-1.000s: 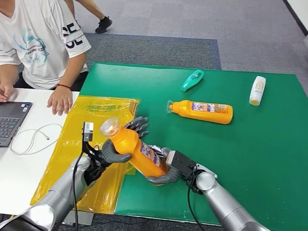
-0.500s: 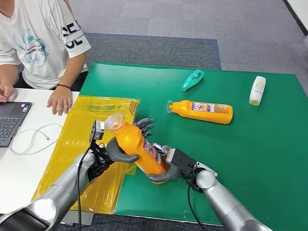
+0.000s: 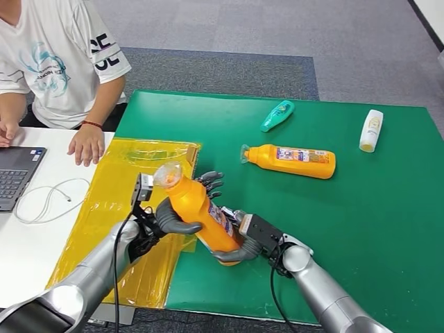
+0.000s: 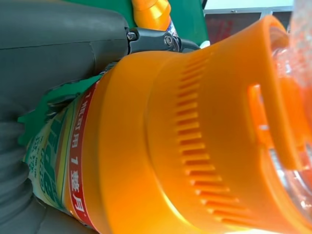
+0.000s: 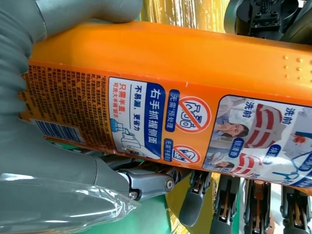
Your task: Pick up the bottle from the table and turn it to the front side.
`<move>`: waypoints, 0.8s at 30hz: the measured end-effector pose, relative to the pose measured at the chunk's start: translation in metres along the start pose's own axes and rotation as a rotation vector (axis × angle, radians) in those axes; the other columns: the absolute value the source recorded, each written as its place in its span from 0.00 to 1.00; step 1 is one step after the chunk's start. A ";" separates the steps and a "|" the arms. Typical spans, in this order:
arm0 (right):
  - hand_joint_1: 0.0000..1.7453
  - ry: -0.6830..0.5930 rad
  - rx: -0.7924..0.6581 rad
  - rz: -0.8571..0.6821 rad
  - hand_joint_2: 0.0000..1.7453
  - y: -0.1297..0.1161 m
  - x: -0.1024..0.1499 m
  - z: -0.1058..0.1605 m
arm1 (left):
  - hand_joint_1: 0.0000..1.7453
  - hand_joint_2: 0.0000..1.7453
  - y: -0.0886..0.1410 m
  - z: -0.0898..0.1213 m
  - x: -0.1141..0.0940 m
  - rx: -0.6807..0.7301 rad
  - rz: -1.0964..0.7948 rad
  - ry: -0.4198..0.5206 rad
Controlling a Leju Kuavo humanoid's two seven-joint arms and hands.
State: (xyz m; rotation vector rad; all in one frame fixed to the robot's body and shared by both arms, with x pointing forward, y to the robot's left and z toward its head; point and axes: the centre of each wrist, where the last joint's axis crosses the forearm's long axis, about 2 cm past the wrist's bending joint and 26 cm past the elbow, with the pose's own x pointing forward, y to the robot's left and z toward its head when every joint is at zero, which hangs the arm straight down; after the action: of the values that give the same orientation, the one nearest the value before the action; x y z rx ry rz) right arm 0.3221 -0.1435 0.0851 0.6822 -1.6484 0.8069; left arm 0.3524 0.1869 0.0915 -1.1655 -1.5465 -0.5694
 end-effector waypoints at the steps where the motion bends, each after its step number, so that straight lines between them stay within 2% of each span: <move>1: 1.00 0.001 0.000 -0.001 1.00 0.000 0.000 0.000 | 0.00 1.00 0.000 0.000 0.000 0.000 0.001 0.001; 11: 1.00 0.002 -0.001 -0.003 1.00 0.001 -0.002 0.001 | 0.00 1.00 -0.008 -0.006 -0.005 -0.003 0.049 -0.059; 23: 1.00 0.015 0.004 -0.010 1.00 0.003 -0.003 0.000 | 0.00 1.00 -0.014 -0.015 -0.005 -0.008 0.070 -0.089; 24: 1.00 0.016 0.005 -0.010 1.00 0.004 -0.003 0.000 | 0.25 1.00 -0.014 -0.015 -0.005 -0.008 0.071 -0.089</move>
State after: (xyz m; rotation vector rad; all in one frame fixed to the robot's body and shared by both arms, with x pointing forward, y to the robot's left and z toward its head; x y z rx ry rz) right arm 0.3201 -0.1412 0.0812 0.6853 -1.6283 0.8070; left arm 0.3466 0.1666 0.0944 -1.2608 -1.5728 -0.4824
